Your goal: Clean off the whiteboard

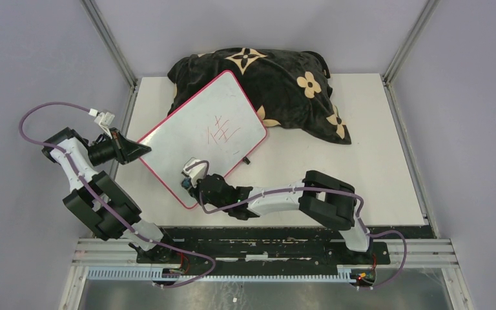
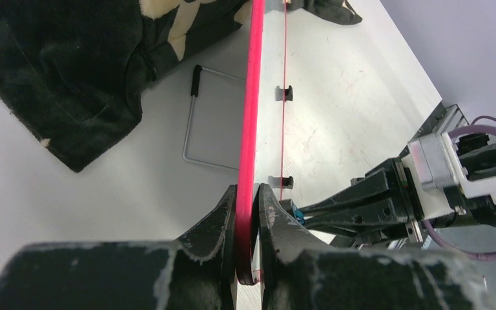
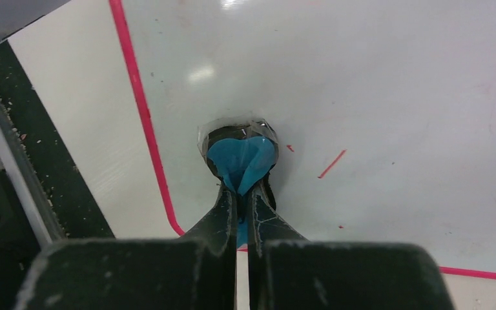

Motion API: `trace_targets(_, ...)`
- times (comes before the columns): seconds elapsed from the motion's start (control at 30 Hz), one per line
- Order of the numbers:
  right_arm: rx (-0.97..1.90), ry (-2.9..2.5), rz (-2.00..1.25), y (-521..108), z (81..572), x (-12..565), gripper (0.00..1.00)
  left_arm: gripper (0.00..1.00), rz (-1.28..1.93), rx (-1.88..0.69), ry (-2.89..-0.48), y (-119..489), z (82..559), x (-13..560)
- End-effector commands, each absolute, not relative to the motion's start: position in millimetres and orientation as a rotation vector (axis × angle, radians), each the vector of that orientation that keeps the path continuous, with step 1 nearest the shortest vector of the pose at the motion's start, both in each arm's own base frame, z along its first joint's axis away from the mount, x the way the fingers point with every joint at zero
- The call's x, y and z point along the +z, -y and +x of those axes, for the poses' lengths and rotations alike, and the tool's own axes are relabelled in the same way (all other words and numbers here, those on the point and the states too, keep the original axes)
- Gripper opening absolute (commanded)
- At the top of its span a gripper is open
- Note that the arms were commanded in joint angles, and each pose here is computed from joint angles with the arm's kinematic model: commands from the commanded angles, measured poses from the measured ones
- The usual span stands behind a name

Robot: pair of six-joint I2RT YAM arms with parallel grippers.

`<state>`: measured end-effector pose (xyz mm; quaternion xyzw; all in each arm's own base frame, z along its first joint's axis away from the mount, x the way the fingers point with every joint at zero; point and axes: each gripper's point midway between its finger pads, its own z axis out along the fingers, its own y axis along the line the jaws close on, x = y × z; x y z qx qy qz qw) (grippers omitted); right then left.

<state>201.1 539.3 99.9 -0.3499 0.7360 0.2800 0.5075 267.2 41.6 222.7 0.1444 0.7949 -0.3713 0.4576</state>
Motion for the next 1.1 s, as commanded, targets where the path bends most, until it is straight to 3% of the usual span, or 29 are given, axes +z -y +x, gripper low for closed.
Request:
trace_targets(0.0, 0.595, -1.776, -0.684, -510, 252, 119, 0.01, 0.03, 0.602, -0.707, -2.000, -56, 266, 204)
trace_targets(0.43, 0.411, -1.857, -0.437, -407, 352, 112, 0.00, 0.03, 0.603, -0.705, -2.005, -57, 267, 204)
trace_targets(1.07, 0.325, -1.864, -0.311, -348, 452, 148, 0.00, 0.03, 0.610, -0.693, -2.030, -61, 266, 202)
